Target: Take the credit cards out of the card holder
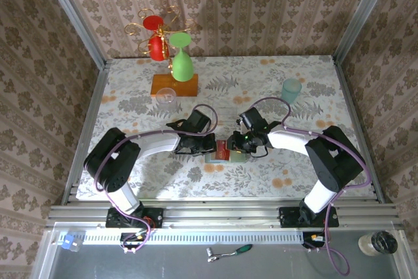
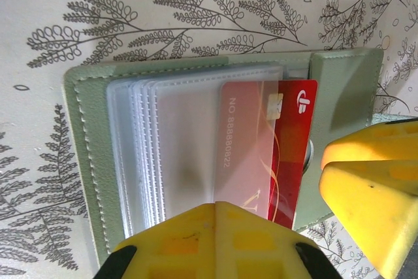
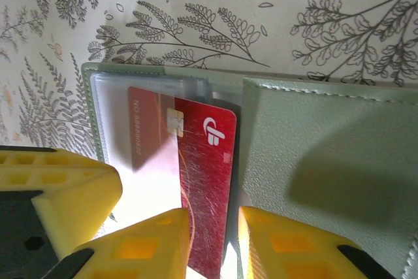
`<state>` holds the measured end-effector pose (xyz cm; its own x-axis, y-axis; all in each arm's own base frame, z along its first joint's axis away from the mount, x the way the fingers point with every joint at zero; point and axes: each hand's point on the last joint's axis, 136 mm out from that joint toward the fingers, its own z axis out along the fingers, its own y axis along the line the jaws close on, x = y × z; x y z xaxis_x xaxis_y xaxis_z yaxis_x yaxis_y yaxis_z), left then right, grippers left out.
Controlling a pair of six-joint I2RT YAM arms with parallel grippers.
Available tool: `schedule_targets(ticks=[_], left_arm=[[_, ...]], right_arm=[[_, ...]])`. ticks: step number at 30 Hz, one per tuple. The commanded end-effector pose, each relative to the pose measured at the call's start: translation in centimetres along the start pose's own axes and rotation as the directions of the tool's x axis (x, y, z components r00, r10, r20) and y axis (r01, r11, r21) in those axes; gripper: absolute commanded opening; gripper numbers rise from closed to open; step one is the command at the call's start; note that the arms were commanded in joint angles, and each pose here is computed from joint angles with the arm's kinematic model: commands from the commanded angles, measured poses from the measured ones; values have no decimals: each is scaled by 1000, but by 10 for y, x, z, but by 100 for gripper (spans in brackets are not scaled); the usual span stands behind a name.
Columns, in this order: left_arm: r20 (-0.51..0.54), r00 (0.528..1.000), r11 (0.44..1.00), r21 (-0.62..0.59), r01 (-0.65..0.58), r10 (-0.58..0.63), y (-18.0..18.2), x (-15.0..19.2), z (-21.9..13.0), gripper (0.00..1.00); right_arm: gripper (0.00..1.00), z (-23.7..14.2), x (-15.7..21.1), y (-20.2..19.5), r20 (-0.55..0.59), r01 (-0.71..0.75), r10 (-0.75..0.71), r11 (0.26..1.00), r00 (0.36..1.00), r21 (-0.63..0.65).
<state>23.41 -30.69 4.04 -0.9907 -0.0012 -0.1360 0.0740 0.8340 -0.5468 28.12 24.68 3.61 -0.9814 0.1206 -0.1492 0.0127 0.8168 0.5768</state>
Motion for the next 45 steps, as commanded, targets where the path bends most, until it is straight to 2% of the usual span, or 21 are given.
schedule_targets(ticks=[1, 19, 35, 45], left_arm=[[-42, 999, 999, -35, -10, 8, 12, 12, 6, 0], [-61, 998, 998, -55, 5, -8, 20, 18, 9, 0], [-58, 998, 998, -57, 13, -16, 22, 17, 7, 0], [-59, 998, 998, -62, 16, -19, 23, 18, 6, 0]], right_arm=[[27, 6, 5, -2, -27, -23, 22, 999, 999, -24], [25, 22, 7, 1, -63, -61, 56, 995, 996, -76], [16, 20, 2, 6, -47, -61, 56, 993, 997, -98], [12, 14, 2, -6, -26, -65, 63, 996, 998, -61]])
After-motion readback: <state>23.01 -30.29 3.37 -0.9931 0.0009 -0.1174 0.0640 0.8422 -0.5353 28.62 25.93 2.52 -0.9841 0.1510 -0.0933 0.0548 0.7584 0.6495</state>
